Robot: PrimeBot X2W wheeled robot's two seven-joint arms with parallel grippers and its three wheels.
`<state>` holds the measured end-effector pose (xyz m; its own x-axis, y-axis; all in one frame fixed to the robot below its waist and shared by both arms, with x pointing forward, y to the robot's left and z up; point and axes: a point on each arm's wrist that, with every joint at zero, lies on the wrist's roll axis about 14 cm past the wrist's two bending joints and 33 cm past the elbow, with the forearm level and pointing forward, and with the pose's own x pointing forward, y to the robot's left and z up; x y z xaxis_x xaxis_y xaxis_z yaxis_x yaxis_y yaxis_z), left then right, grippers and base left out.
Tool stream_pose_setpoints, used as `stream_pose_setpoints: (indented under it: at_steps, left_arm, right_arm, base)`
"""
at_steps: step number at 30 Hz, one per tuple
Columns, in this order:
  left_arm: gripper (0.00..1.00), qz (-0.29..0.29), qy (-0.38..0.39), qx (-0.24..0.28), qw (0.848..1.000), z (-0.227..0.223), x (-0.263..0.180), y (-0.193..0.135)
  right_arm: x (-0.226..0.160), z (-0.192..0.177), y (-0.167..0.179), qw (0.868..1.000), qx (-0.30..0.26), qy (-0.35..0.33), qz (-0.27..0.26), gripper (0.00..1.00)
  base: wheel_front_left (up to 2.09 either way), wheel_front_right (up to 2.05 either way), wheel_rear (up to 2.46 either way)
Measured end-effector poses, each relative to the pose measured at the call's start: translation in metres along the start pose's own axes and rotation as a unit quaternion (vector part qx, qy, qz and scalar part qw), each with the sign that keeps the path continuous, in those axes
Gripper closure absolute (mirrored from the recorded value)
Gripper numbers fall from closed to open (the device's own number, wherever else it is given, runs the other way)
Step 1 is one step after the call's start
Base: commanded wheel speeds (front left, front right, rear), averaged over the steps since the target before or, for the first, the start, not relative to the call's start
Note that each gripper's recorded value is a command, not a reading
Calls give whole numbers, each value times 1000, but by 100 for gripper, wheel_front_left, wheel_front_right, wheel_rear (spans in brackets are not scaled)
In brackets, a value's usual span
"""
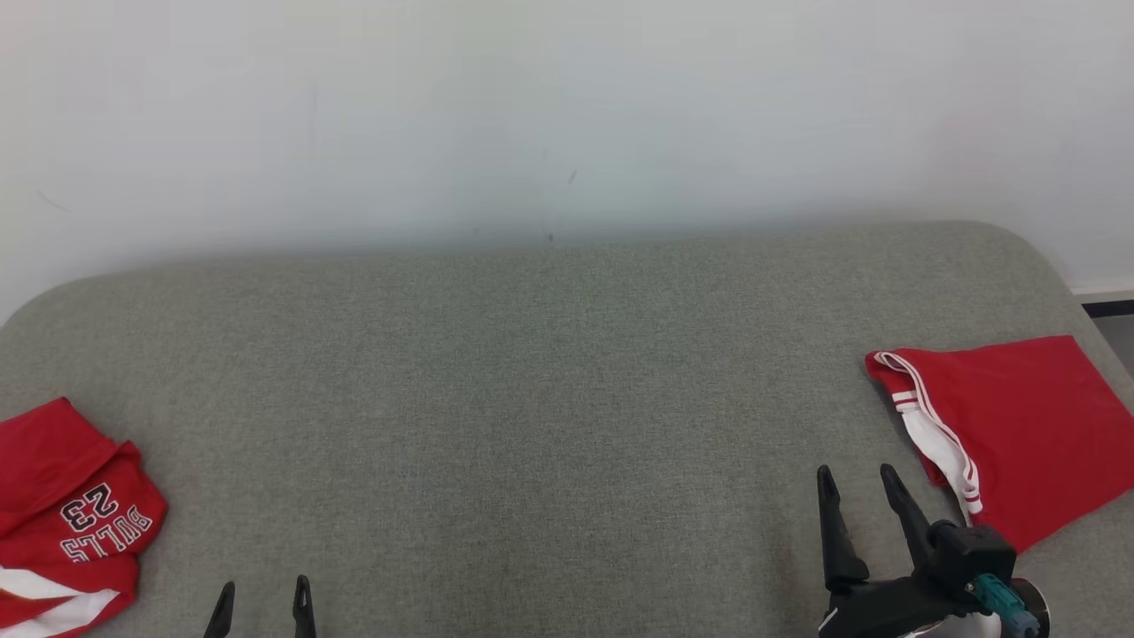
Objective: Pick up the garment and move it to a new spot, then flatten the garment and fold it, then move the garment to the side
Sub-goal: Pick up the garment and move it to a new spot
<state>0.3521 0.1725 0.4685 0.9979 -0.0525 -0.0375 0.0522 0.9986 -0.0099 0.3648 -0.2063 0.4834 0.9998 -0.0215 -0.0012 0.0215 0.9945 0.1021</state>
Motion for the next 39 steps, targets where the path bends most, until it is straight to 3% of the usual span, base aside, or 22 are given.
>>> stream_pose_setpoints:
  at_steps: [10,18,28,39]
  left_arm:
    - [0,14,5,-3,1000,-4,-5,8]
    - [0,55,17,-5,998,-12,-19,31]
    - [0,158,30,-10,987,-22,-64,86]
    - [0,266,55,-24,962,-40,-128,134]
  right_arm:
    - [2,-4,11,1000,5,5,16,0]
    - [13,-10,46,998,2,15,68,0]
    - [30,-16,112,987,4,25,161,0]
    - [39,-21,184,966,9,32,256,0]
  base:
    - [0,0,0]
    - [0,0,0]
    - [0,0,0]
    - [0,0,0]
